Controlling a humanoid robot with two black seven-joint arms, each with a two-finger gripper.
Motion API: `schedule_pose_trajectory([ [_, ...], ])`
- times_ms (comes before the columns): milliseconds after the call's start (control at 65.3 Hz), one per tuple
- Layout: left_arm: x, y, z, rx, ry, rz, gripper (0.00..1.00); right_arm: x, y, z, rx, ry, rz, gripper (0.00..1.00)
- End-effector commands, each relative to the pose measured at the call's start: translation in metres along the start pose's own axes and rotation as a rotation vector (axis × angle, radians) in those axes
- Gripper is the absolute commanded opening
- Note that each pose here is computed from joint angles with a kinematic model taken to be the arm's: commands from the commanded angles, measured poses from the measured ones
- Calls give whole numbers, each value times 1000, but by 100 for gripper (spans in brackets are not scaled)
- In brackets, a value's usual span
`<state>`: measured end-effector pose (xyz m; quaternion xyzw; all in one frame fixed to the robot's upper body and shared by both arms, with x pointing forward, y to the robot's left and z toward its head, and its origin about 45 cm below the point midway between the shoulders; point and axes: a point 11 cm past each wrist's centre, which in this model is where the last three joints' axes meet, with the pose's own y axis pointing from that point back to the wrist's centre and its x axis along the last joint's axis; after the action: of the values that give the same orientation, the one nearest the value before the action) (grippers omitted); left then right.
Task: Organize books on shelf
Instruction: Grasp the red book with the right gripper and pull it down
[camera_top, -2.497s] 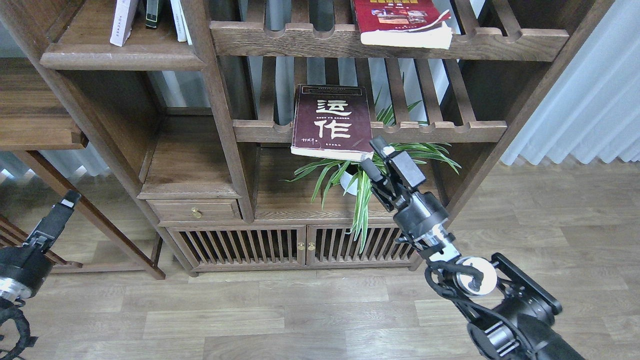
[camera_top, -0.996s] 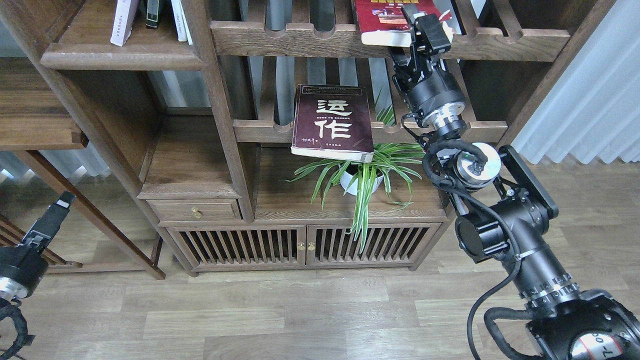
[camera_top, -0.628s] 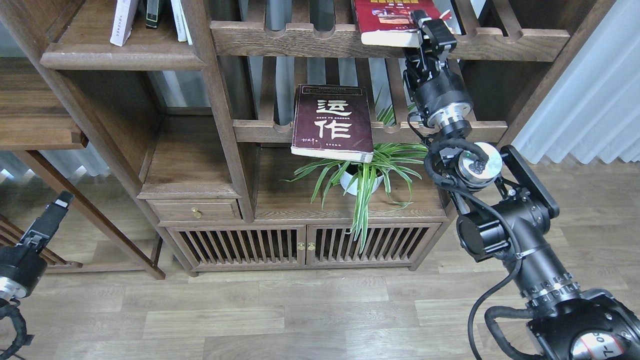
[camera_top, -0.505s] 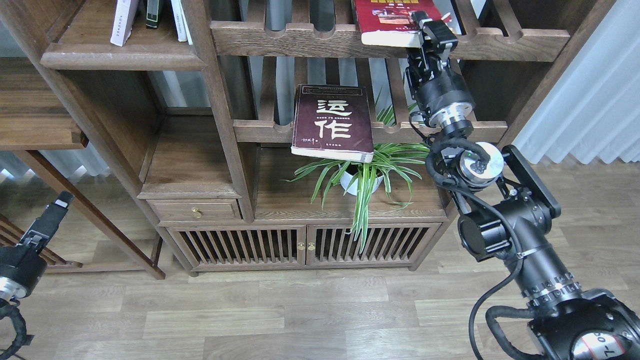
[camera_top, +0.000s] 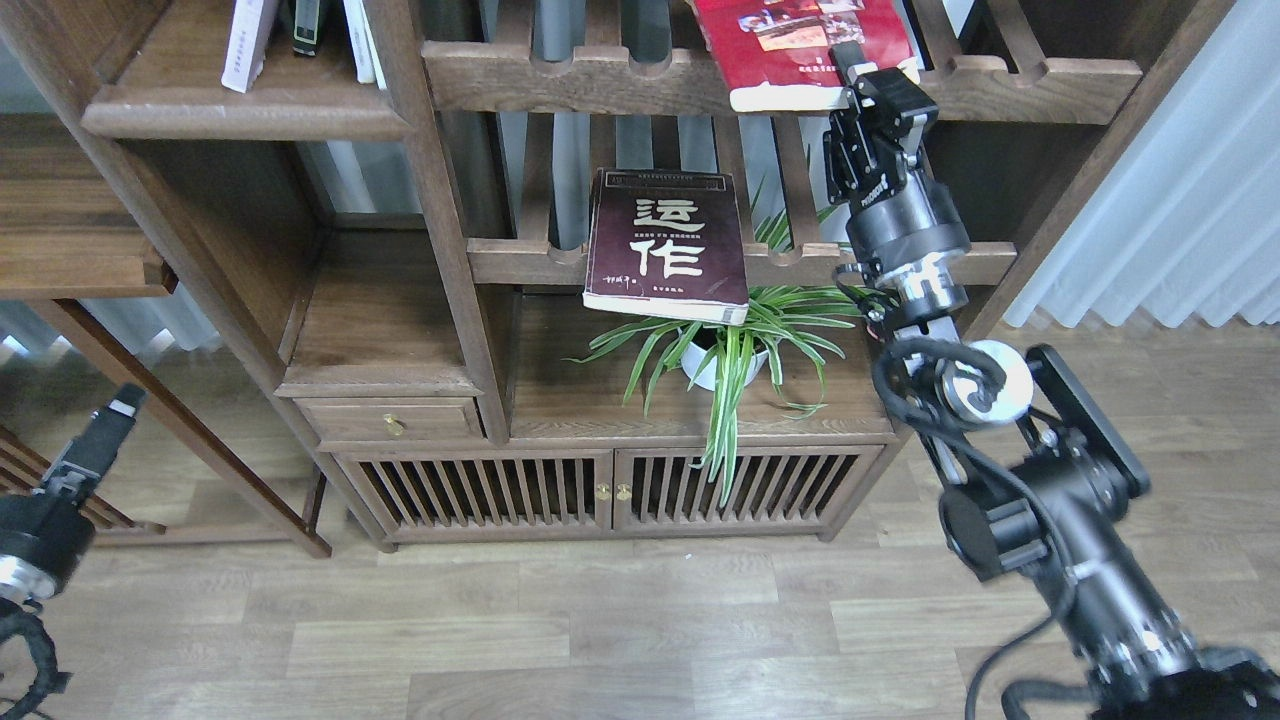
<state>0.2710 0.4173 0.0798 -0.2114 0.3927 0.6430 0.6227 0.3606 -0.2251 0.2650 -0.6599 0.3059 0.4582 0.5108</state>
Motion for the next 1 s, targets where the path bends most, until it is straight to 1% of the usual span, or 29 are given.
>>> schedule_pose_trajectory([
  [0, 5, 3, -28, 68, 19, 19, 100, 11, 41, -6, 38, -33, 23, 4],
  [199, 11, 4, -34, 88, 15, 39, 100, 18, 89, -33, 108, -5, 31, 4],
  [322, 12, 4, -34, 89, 11, 41, 100, 28, 132, -58, 203, -18, 117, 4],
  [414, 14, 5, -35, 95, 10, 47, 100, 33, 155, -71, 251, -32, 165, 4],
  [429, 16, 6, -38, 106, 7, 53, 100, 36, 171, -76, 268, -31, 199, 4],
  [490, 15, 6, -43, 116, 11, 53, 100, 38, 182, -81, 271, -22, 221, 4],
  [567, 10, 3, -60, 140, 32, 43, 100, 47, 197, -84, 268, -21, 268, 4],
  [751, 0, 7, -128, 252, 102, 40, 100, 73, 237, -78, 258, -39, 402, 5],
  [904, -4, 11, -163, 314, 135, 47, 100, 85, 251, -59, 227, -80, 454, 5],
  [980, -5, 15, -181, 357, 155, 60, 100, 93, 253, -42, 205, -110, 473, 5],
])
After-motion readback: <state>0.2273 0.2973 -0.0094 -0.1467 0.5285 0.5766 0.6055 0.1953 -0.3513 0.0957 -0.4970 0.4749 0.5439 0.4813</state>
